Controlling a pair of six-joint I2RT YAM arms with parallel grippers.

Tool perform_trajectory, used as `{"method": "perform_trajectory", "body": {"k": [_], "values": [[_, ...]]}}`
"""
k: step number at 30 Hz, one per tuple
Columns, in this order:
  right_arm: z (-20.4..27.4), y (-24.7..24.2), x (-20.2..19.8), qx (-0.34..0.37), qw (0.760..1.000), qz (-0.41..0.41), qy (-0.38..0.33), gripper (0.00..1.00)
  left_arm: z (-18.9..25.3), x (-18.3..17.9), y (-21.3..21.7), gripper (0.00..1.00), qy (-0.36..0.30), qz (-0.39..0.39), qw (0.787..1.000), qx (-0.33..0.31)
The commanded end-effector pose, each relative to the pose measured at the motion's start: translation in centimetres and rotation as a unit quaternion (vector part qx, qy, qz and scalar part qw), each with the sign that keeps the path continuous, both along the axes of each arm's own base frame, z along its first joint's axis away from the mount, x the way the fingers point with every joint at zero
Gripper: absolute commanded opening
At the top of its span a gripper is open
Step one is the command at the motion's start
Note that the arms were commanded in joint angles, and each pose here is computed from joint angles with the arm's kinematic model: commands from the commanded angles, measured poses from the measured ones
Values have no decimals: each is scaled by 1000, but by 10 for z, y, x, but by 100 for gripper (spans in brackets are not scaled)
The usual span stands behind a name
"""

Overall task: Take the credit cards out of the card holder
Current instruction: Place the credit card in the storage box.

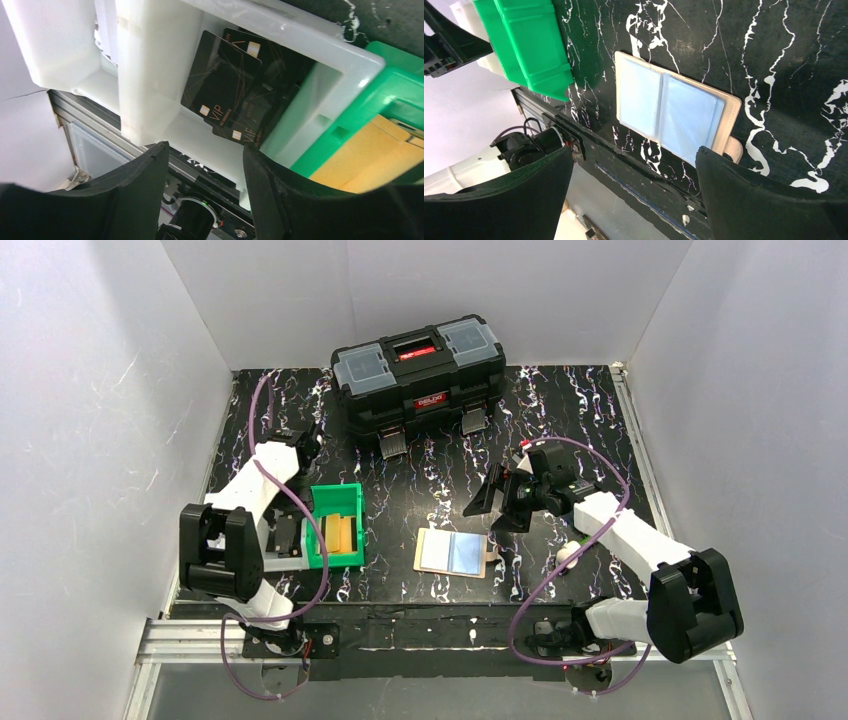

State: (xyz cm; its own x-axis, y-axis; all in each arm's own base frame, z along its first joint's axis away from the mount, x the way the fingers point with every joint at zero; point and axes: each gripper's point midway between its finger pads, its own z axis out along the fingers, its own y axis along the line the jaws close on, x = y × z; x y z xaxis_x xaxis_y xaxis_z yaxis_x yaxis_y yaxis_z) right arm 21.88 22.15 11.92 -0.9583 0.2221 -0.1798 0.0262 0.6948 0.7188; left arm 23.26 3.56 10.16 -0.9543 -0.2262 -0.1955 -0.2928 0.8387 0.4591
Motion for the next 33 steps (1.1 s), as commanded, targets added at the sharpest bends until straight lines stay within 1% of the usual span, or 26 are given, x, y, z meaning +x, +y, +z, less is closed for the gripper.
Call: {"method": "perform_trajectory", "body": {"k": [1,4,6,10,11,13,18,21,23,30,33], "values": [[11,3,9,-13,1000,5,-23,98,25,7,-15,57,-44,-4,998,-53],[8,2,8,-28,999,8,-18,98,38,11,-32,57,-67,-16,992,-106],[4,2,5,-37,999,9,-13,98,46,14,-48,58,-85,-27,984,-154],[-2,10,-2,-47,999,19,-1,98,59,17,-93,57,-108,-61,957,-261],[-4,12,-4,-51,998,20,2,98,62,16,-108,57,-106,-72,948,-290],[-8,16,-8,-63,998,23,5,98,66,15,-132,57,-104,-97,936,-323],[-18,23,-16,-94,995,25,21,98,57,-1,-207,56,-64,-154,899,-404],[-25,22,-19,-115,993,22,30,99,40,-6,-232,54,-40,-164,893,-417],[-28,16,-20,-141,990,14,30,98,29,-8,-244,53,-25,-167,890,-425],[-30,-28,-21,-236,971,-34,8,98,-6,-17,-271,51,24,-180,885,-429],[-36,-33,-26,-246,969,-34,14,97,-21,-23,-278,51,47,-180,881,-435]]}}
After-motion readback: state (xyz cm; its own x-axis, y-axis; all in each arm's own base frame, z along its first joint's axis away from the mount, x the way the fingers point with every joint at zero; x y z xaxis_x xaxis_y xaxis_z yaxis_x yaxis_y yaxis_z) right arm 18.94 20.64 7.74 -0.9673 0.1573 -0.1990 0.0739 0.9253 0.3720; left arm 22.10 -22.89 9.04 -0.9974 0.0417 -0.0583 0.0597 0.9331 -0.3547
